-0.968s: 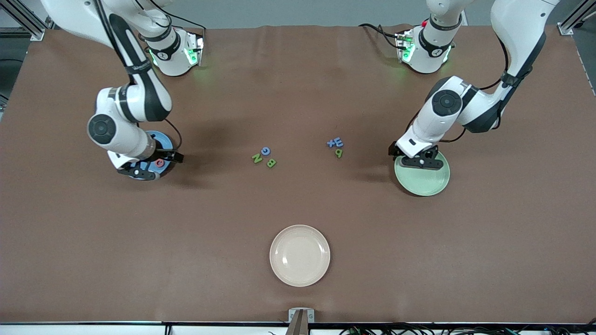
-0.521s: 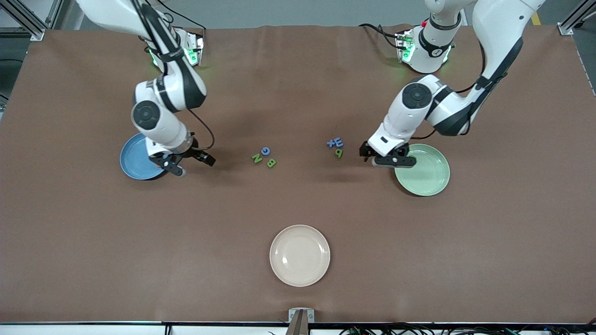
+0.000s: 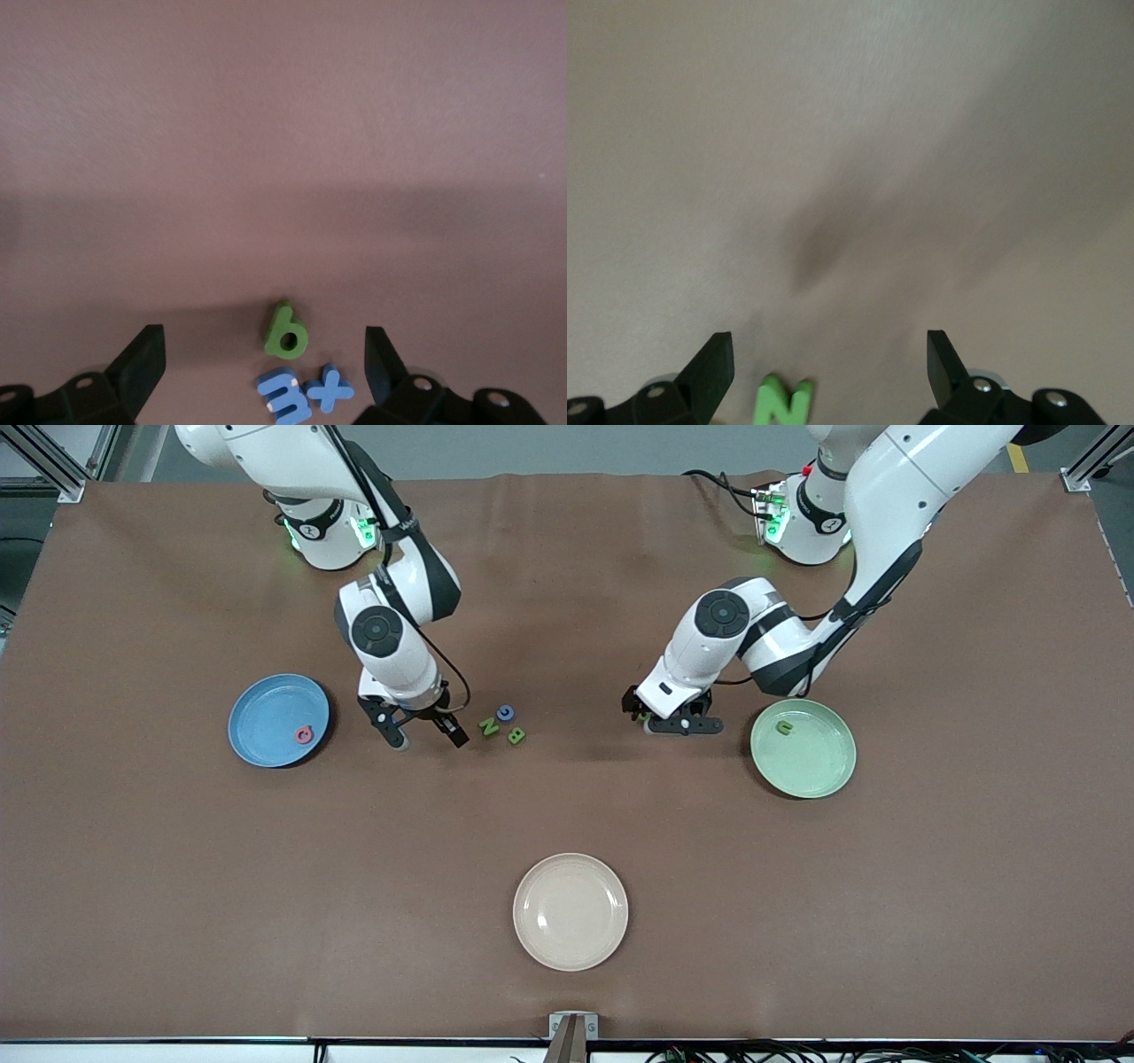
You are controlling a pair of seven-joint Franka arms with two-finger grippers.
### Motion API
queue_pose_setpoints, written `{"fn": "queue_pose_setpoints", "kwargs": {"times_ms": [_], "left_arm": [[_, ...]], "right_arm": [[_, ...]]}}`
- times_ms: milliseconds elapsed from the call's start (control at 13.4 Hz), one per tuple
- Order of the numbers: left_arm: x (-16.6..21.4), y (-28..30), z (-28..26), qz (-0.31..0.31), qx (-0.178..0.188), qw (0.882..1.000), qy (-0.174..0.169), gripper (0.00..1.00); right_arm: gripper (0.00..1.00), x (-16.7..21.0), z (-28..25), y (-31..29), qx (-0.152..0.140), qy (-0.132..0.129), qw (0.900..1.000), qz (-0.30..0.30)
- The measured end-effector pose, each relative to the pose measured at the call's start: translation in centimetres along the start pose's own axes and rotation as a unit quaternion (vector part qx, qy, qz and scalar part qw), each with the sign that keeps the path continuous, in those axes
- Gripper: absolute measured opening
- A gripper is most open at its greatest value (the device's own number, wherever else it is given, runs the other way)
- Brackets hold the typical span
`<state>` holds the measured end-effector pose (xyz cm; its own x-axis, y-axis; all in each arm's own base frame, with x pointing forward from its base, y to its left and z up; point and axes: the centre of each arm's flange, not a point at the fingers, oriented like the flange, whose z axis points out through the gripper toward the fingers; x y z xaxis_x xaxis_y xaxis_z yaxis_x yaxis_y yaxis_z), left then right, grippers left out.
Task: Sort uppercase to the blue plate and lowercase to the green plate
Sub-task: 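Grasp the green N with the right gripper while the left gripper reaches b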
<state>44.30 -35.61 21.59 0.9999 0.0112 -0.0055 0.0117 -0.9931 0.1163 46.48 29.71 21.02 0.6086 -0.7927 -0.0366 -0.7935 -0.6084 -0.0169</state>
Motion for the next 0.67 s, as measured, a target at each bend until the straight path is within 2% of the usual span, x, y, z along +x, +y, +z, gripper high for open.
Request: {"fn": "queue_pose_setpoints", "kwargs": {"times_ms": [298,372,670], "left_arm": [[-0.9,1.4,1.9,0.003,0.018,1.0,-0.002,0.93],[-0.9,1.4,2.1,0.003,0.019,1.0,-0.003,0.88],[-1.0,1.1,3.0,0.001,0.023,1.0,-0.013,0.78]], "right_arm": [[0.94,-2.4,1.5,-1.6,-0.003,0.002,1.0,0.027],[0.94,-2.7,1.8,-1.8,-0.004,0.002,1.0,0.029],[0.92,-3.7,3.1,-2.7,-0.007,0.004,0.999,0.037]]}}
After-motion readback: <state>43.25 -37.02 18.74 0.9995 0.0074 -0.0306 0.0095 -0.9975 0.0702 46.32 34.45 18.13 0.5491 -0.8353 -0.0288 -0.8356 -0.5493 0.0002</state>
